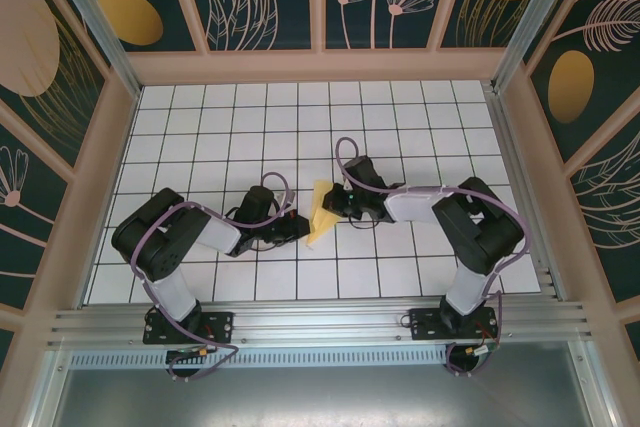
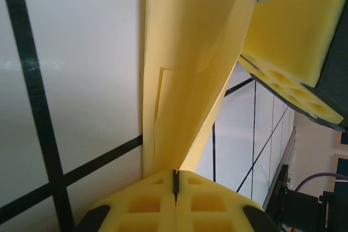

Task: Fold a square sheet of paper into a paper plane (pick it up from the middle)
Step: Fourth fold the wing at the center of the table.

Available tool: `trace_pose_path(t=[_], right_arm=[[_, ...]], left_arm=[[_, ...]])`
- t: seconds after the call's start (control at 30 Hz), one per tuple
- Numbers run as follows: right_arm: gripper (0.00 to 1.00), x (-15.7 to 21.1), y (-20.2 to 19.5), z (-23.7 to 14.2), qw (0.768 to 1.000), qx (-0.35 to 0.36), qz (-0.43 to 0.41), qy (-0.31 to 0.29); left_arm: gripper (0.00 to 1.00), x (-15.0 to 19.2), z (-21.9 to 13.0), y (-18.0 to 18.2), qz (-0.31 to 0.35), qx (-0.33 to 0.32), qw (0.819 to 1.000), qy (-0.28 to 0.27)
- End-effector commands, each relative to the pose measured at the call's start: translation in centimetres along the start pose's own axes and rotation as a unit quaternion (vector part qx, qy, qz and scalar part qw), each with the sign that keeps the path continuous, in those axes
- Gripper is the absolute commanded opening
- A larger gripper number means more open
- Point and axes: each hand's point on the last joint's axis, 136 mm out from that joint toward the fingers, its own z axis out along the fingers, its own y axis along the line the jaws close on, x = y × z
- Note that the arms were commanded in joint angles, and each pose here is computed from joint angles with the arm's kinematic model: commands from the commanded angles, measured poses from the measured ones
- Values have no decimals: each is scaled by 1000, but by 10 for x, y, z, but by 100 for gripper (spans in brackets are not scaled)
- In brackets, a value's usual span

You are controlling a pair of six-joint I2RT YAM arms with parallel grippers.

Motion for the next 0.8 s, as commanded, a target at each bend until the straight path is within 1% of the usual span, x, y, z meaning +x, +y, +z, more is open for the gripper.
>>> trace_pose_path(t=[0.0, 0.2, 0.27, 0.33, 0.5, 0.53, 0.6, 0.77], right_arm=[[6, -6, 16, 6, 1000, -20, -13, 1], [6, -6, 7, 16, 1000, -6, -9, 8], [6, -4, 4, 20, 1000, -6, -7, 13], [6, -3, 4, 21, 1000, -7, -7, 15], [6, -3, 2, 22, 1000, -6, -8, 16], [6, -3, 2, 23, 1000, -7, -8, 16], [6, -1, 1, 23, 1000, -6, -7, 17], [6, 1, 1, 24, 1000, -10, -11, 24]], left_arm=[[0, 23, -4, 78, -55, -144, 988, 1], [0, 20, -6, 80, -54, -150, 987, -7], [7, 20, -7, 79, -53, -150, 987, -9], [8, 18, -8, 76, -51, -147, 988, -11], [23, 9, -9, 66, -33, -144, 989, -19], [23, 8, -9, 64, -29, -143, 989, -19], [28, 4, -10, 60, -23, -145, 989, -25], [32, -6, -11, 57, -8, -161, 986, -35]])
